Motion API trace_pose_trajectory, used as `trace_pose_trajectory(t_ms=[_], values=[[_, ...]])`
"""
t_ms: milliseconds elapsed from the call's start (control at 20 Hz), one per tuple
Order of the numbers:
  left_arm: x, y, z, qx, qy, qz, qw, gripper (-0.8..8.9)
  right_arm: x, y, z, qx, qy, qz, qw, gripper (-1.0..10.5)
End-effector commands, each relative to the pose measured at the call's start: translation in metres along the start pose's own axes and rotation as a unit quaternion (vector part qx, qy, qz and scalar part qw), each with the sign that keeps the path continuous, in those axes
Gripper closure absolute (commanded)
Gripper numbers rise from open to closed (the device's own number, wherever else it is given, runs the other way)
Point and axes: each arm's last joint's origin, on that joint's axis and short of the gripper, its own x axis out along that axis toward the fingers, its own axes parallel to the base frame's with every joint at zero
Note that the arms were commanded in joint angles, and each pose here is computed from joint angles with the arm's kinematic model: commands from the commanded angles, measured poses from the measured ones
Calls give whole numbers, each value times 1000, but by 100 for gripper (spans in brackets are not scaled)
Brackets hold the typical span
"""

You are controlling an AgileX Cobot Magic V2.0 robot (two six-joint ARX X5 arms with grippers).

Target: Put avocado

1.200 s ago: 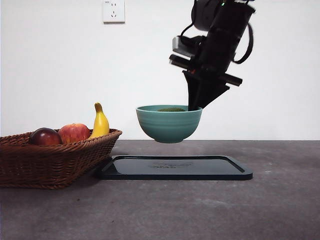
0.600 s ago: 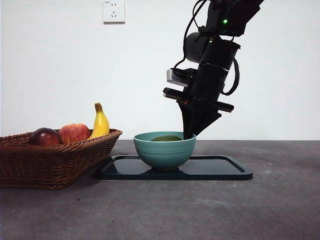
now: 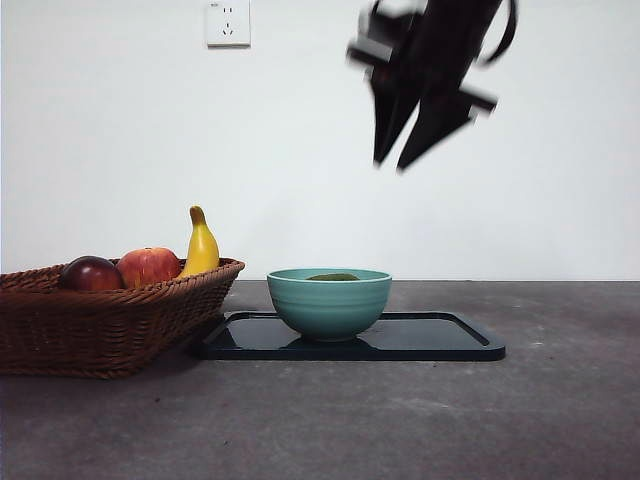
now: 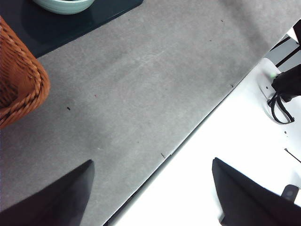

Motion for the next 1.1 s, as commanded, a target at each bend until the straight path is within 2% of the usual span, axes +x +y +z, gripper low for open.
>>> trace_pose_trajectory(t_ms=[50,200,450,700,850,1100], values=[[0,-1,2,13,-2,-5,1000,413,-45,18,-1,-21,-34,10,999,791],[0,-1,2,14,-3,-5,1000,413,-117,41,-22,-46,-80,24,995,786],[0,-1,2,15,-3,-5,1000,413,-179,61,-71,-78,-120,51,988,783],[0,-1,2,16,-4,-5,1000,413,-179,67,-138,-109,-112,85,984,782],[0,-1,2,16,-4,-5,1000,413,-165,67,-176,-109,-113,110,981,782],[0,-1,2,16,-4,-5,1000,413,-147,66,-214,-107,-110,140,978,782]])
